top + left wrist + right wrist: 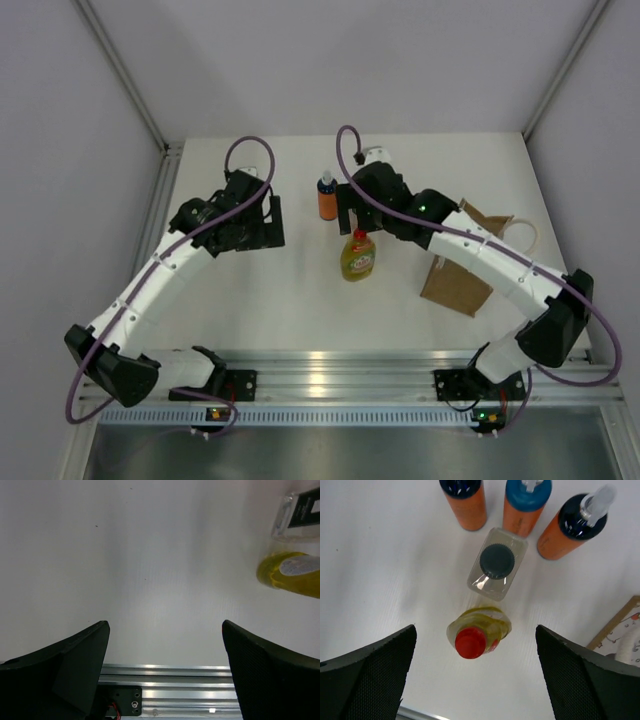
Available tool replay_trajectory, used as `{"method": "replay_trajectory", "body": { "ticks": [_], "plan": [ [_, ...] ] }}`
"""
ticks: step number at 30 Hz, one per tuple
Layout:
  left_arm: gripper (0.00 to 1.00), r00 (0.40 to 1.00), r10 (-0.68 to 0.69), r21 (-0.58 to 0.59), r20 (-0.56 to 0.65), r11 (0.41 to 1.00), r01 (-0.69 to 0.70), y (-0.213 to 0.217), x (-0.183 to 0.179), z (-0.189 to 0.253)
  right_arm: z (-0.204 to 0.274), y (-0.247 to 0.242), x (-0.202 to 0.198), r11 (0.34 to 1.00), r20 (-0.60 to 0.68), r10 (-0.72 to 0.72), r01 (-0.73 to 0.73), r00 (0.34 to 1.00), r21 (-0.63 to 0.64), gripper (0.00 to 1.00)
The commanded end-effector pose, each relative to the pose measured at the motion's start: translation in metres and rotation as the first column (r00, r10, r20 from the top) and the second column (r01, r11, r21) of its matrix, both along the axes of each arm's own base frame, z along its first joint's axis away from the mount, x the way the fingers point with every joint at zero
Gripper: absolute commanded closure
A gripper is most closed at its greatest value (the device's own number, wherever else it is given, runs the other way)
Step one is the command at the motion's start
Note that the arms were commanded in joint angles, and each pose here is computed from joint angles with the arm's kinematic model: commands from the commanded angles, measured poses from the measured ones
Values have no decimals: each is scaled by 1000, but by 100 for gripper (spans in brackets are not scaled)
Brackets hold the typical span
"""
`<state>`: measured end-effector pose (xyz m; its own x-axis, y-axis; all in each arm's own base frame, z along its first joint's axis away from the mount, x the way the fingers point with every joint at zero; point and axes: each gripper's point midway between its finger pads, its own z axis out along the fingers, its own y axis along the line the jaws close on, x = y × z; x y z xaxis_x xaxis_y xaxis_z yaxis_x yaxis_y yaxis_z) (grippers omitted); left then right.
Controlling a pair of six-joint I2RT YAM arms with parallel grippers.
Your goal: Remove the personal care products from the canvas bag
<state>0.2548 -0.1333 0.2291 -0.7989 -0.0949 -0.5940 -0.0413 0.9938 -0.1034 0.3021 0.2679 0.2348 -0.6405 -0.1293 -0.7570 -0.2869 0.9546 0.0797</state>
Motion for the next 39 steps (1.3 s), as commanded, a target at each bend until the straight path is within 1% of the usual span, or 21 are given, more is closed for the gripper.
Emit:
{"method": "replay_trajectory", "body": {
  "ticks": [1,2,3,5,6,8,9,11,12,13,17,21,23,26,29,34,39],
  "plan": [
    [2,987,139,91,78,985,-146,47,13,27,71,-22,-2,997,147,-58,49,987,61,1],
    [2,982,163,96,90,980,-172,55,15,30,87,-32,-6,994,175,-82,68,981,86,1],
    [2,976,185,88,112,977,-195,63,16,38,92,-48,-8,992,193,-121,111,974,62,1],
    [2,959,252,85,129,961,-264,87,18,43,112,-73,-17,985,243,-170,159,955,64,0],
    [2,954,269,85,136,956,-281,94,17,45,116,-93,-19,975,271,-220,219,937,33,1],
    [2,938,305,102,164,941,-324,108,16,50,128,-120,-33,967,309,-251,252,917,35,1],
    [2,936,311,109,167,937,-331,110,15,50,129,-135,-36,959,318,-273,281,908,21,0],
    [2,917,353,107,185,920,-376,120,13,53,136,-161,-48,945,322,-322,323,890,53,0],
    [2,910,368,99,193,915,-391,124,12,55,131,-179,-52,931,305,-356,365,883,32,0],
    [2,891,394,74,226,905,-419,129,8,65,133,-198,-58,911,303,-403,409,864,44,1],
    [2,867,416,25,274,898,-439,133,0,82,122,-237,-79,884,287,-438,467,852,-36,0],
    [2,880,396,-24,263,914,-405,124,-5,76,123,-256,-97,873,292,-450,485,844,-57,1],
    [2,903,360,-41,235,932,-361,115,-7,64,128,-262,-106,875,303,-450,482,840,-35,1],
    [2,905,359,-70,228,933,-353,112,-15,59,129,-262,-114,888,303,-436,460,847,-10,0],
    [2,907,358,-68,221,934,-352,114,-23,50,122,-262,-117,892,293,-428,451,855,-13,1],
    [2,912,345,-63,222,939,-339,115,-29,47,115,-272,-120,867,304,-470,498,829,-16,1],
    [2,910,346,-63,229,938,-341,115,-28,49,117,-277,-122,859,318,-481,511,817,-15,0]
  ]
}}
